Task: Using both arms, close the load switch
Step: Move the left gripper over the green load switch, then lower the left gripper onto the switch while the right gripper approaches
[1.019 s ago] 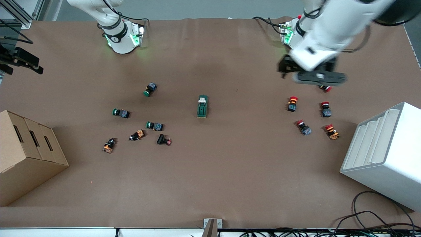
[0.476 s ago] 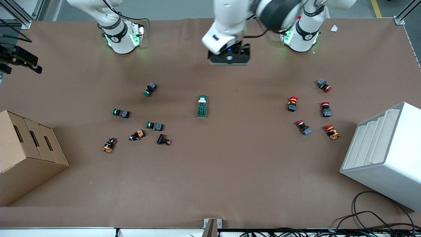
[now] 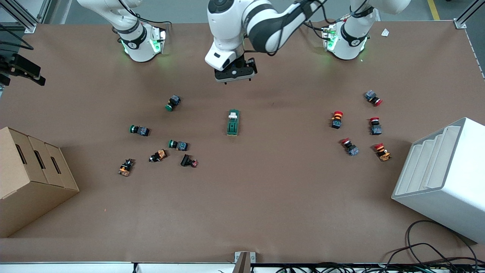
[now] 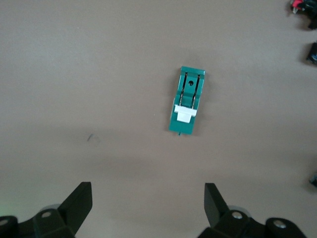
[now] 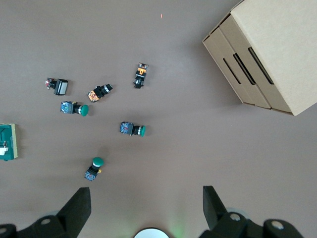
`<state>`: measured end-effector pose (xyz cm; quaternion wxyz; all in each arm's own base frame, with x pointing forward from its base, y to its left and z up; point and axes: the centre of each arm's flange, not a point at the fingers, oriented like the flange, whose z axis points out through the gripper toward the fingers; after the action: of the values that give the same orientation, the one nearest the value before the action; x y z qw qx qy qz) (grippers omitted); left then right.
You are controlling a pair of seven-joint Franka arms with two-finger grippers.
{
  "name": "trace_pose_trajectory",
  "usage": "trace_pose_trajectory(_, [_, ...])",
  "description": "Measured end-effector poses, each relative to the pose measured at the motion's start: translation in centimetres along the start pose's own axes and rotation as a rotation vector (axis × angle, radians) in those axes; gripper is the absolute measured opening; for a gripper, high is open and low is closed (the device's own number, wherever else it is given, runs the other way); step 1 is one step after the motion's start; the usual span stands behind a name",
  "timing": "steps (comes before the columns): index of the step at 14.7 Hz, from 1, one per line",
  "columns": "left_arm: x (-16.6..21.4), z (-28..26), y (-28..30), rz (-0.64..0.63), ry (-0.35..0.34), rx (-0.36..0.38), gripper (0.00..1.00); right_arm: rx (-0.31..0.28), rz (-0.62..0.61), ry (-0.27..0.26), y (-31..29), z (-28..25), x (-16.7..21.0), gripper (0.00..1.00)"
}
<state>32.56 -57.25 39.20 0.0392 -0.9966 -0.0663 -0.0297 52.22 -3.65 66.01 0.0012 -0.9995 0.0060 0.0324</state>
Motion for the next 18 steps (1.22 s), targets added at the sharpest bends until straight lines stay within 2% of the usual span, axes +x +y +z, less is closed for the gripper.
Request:
trace_pose_trajectory(4, [-3.6,6.0,3.2,-0.081,0.141,0.013,1.0,-0.005,0.016,-0.017,0.9,3.5,3.3,1.0])
trace_pose_trajectory(5, [-4.6,7.8,3.8,-0.09,0.199,0.022,1.0,-0.006,0.024,-0.031,1.3,4.9,4.3,1.0])
trace_pose_trajectory(8, [-8.5,13.4,4.9,-0.095,0.384,0.037,0.99,-0.013,0.046,-0.124,2.7,11.1,7.5,1.0])
trace_pose_trajectory(11, [-11.9,19.2,3.9,-0.061,0.559,0.025,0.98,-0.015,0.079,-0.164,2.5,13.9,8.9,1.0])
trace_pose_trajectory(15, [-13.7,24.0,1.3,-0.029,0.715,-0.035,0.96,0.074,0.282,-0.19,-3.4,14.3,8.9,1.0])
trace_pose_trajectory(18, [-13.7,25.0,1.2,-0.027,0.779,-0.101,0.96,0.081,0.401,-0.195,-9.8,16.1,8.9,1.0])
